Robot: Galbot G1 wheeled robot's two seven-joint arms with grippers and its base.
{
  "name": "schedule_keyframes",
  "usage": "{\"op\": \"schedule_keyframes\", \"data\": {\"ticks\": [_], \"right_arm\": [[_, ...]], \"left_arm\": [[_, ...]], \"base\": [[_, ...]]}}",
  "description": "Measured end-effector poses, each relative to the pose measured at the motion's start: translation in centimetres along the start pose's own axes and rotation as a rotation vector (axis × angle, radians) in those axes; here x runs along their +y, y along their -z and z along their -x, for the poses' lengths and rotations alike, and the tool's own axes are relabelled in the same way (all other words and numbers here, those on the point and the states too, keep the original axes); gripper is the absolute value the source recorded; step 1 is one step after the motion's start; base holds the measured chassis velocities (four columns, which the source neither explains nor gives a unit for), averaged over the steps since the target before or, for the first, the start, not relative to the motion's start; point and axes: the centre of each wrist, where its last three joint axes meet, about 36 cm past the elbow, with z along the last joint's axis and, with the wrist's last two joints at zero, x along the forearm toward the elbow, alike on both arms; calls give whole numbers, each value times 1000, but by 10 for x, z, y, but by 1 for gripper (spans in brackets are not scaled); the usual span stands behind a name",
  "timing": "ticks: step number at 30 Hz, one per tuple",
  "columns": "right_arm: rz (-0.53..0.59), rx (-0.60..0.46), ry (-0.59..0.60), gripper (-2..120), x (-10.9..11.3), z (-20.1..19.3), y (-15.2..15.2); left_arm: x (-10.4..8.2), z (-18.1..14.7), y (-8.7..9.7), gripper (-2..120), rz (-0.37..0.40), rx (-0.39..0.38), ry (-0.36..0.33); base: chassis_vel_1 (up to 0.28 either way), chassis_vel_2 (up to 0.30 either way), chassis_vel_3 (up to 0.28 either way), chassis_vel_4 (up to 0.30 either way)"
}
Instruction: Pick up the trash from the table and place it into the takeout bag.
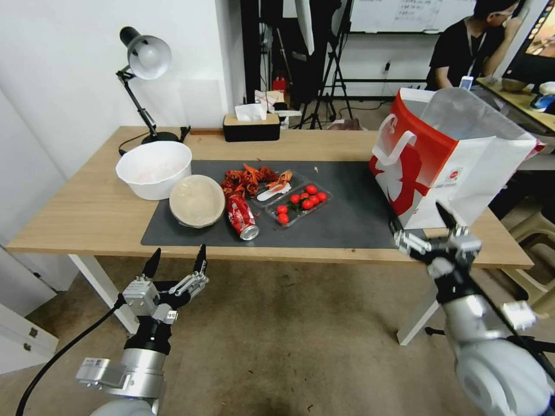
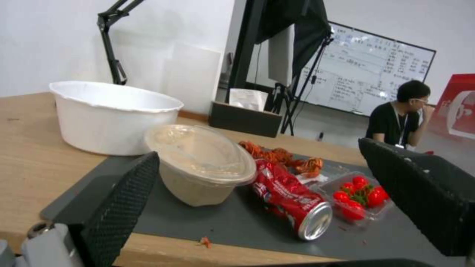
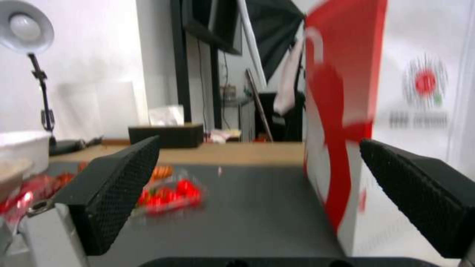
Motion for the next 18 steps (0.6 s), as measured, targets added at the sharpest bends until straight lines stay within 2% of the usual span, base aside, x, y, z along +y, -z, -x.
{"op": "schedule_keyframes", "data": {"ticks": [11,18], "right_arm": [[53,79,-6,100,10,-27,-34],[75,106,9,100,15,-31,-45]], "left_arm": [[-3,-1,-3,100,-8,-5,21],[-9,-1,-4,100,-10,-9,31]], "base": [[0,0,0,0],[0,0,0,0]]}}
